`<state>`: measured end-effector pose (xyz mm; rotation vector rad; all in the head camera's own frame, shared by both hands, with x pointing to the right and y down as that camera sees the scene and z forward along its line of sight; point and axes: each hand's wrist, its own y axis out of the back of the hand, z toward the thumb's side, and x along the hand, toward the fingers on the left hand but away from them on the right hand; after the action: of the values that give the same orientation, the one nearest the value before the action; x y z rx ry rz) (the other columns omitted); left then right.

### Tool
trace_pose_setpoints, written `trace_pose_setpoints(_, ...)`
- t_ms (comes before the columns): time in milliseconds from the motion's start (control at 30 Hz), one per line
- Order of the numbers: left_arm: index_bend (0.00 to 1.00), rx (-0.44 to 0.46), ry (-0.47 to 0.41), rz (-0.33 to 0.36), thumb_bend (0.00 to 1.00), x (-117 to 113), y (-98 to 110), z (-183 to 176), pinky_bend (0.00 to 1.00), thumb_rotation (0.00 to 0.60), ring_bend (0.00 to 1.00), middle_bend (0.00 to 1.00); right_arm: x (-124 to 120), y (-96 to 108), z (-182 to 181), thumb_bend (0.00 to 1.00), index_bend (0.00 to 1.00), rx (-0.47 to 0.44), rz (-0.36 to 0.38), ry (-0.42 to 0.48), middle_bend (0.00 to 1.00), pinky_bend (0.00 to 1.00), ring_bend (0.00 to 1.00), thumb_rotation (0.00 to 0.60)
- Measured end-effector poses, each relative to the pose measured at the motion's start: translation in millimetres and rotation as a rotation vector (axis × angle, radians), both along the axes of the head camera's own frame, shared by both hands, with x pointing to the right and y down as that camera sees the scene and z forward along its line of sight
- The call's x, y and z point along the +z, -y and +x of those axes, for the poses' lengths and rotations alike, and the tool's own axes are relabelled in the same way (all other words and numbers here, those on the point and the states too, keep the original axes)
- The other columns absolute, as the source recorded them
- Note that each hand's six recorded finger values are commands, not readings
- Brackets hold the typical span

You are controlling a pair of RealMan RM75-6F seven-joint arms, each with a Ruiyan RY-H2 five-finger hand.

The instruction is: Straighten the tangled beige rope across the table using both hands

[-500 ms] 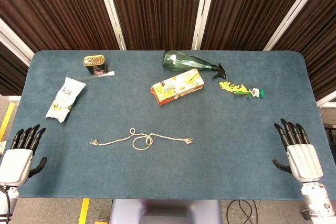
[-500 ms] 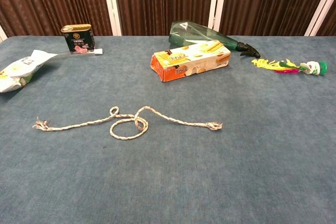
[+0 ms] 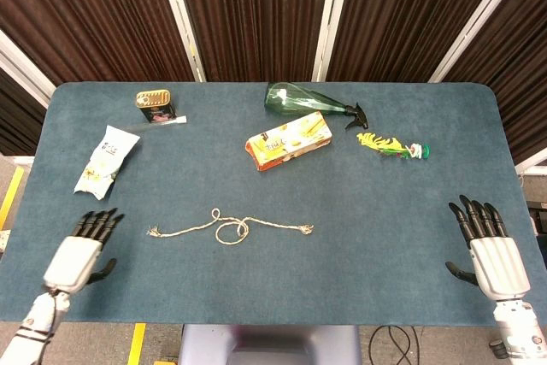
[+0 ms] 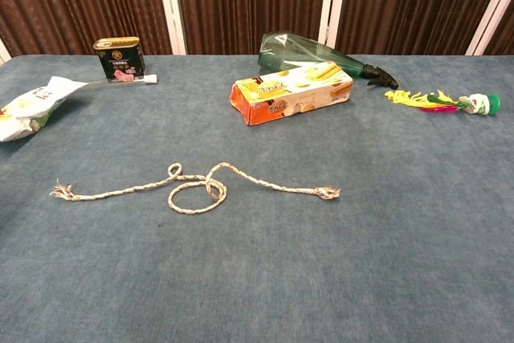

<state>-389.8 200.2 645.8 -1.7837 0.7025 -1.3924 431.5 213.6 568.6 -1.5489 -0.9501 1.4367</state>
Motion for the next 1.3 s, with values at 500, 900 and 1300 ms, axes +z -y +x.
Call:
trace_pose_setpoints(500, 0.25, 0.099, 0.021, -0.052, 0.38, 76.8, 14.4, 56.1, 0.01, 0.6, 0.0, 0.0, 1.3, 0.7, 3.2, 0.07, 0.0, 0.009, -0.008, -0.013, 0.0, 0.0, 0.0, 0.6)
trace_pose_setpoints(900, 0.4, 0.082, 0.058, -0.039, 0.39, 97.3, 24.4, 51.7, 0.01, 0.6, 0.0, 0.0, 3.0, 0.0, 3.8, 0.07, 0.0, 0.011, -0.02, -0.016, 0.0, 0.0, 0.0, 0.6)
trace_pose_setpoints(1300, 0.5, 0.078, 0.083, -0.01, 0.39, 106.9, 29.3, 49.4, 0.02, 0.6, 0.0, 0.0, 3.1, -0.7, 4.6, 0.07, 0.0, 0.013, -0.028, -0.018, 0.0, 0.0, 0.0, 0.6)
